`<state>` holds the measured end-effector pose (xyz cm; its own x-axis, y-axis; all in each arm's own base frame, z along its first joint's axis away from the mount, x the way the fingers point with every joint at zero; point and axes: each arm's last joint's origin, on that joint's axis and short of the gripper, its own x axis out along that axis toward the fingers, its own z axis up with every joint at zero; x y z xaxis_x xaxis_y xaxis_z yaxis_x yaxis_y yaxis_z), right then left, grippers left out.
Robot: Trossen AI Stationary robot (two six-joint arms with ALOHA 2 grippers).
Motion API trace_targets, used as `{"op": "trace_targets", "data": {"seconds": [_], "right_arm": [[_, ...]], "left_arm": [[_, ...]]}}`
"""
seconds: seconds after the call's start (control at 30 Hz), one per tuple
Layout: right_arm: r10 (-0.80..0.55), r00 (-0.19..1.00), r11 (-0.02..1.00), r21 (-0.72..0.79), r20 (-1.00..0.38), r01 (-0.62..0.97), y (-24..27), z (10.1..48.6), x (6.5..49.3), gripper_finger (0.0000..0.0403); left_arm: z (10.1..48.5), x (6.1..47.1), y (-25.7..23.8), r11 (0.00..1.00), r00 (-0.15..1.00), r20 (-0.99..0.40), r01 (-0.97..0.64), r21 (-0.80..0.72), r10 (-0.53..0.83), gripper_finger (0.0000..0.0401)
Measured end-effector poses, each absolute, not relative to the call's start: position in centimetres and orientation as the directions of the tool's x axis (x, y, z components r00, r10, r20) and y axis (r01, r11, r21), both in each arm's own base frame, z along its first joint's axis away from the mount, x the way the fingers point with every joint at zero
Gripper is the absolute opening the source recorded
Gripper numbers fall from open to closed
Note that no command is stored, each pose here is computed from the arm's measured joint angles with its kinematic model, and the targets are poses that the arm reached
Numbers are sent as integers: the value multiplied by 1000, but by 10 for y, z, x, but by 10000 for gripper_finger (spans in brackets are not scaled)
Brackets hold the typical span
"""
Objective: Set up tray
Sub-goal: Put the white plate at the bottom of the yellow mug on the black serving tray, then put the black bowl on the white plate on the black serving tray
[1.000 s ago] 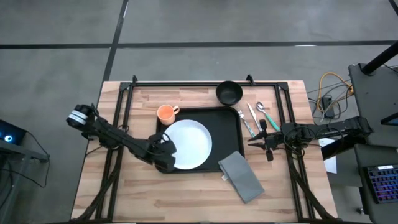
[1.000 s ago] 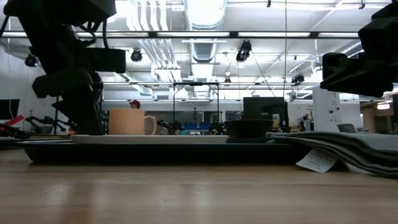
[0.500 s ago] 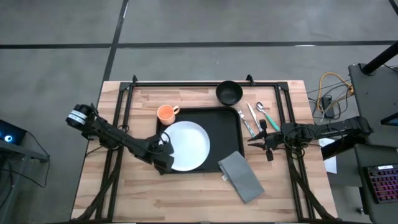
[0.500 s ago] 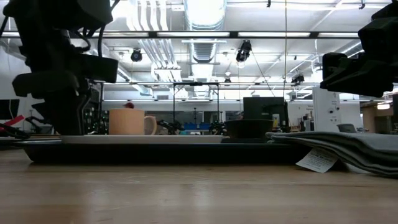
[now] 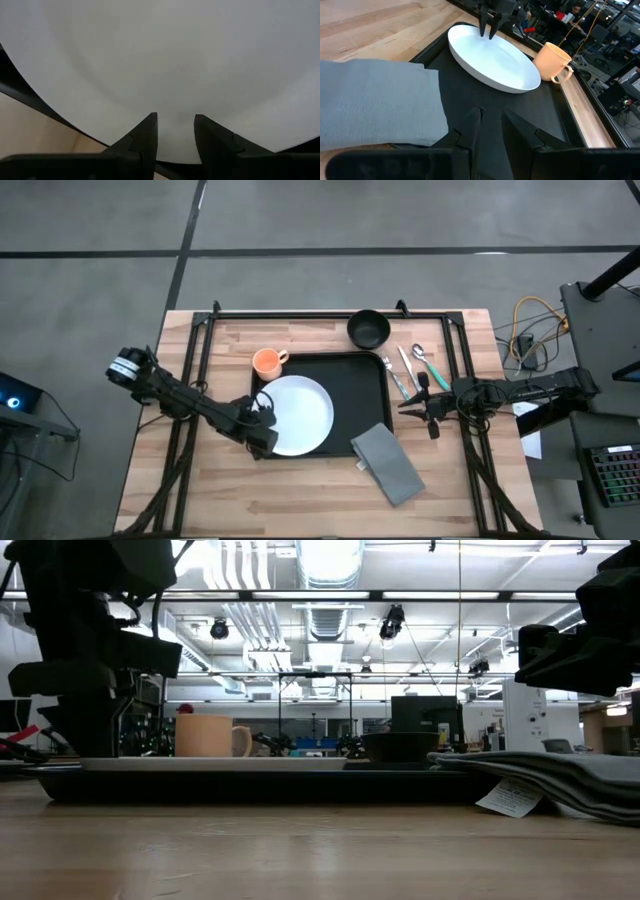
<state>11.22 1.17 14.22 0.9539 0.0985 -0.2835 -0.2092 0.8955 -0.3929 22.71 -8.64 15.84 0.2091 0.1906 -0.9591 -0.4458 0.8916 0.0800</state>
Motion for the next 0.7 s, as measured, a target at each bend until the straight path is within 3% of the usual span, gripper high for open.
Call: {"op": "trace_targets", "data": {"seconds": [0.27, 0.7], "right_arm": [[99, 954, 895, -393, -283, -209, 12, 142, 112, 68], [99, 954, 895, -393, -283, -209, 12, 142, 112, 68]], "left_arm": [[175, 240, -92, 940, 272, -948, -335, 68, 166, 109], [206, 265, -101, 950, 454, -881, -311, -16, 133, 109]]}}
